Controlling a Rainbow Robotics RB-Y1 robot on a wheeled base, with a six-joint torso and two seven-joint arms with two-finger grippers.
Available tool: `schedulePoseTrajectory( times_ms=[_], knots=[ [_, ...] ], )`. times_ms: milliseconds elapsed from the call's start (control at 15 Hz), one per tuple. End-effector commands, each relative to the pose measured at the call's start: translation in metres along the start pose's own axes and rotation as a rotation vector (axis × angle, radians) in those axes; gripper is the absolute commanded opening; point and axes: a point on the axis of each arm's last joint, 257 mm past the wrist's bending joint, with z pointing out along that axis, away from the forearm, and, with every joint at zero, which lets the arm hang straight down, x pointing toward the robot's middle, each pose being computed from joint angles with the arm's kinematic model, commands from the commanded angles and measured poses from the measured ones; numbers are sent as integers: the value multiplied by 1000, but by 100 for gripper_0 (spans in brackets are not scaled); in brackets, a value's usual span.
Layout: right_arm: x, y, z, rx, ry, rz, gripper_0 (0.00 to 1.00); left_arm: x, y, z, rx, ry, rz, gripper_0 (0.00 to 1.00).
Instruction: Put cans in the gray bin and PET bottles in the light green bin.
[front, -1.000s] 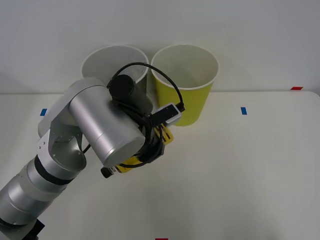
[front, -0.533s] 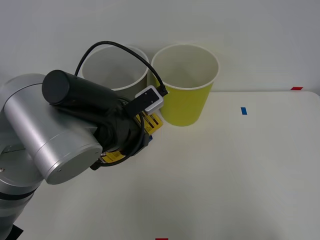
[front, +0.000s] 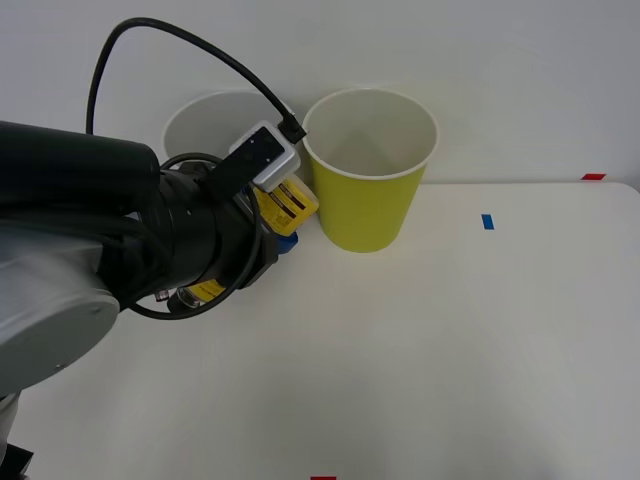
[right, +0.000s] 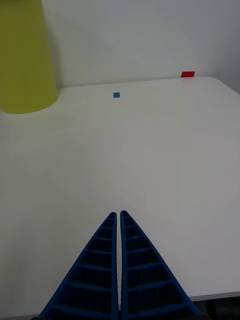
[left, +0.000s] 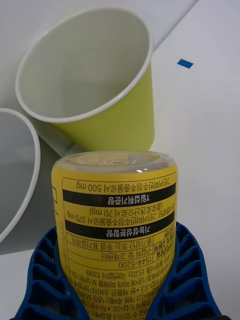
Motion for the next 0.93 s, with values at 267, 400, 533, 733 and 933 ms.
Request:
schedulePoseTrajectory(
  times_ms=[267, 400, 533, 733, 933],
  knots=[
    [0, 0, 0, 0, 0, 0, 0, -63, 31, -39, 0, -195, -32, 0],
    [0, 0, 0, 0, 0, 0, 0, -88, 49, -49, -46, -238, -25, 0],
    [0, 0, 0, 0, 0, 0, 0, -113, 63, -53, -36, -272, -45, 0],
    [0, 0, 0, 0, 0, 0, 0, -144, 79, -52, 15, -299, -96, 0],
    [0, 0, 0, 0, 0, 0, 0, -181, 96, -45, 33, -336, -137, 0]
  ],
)
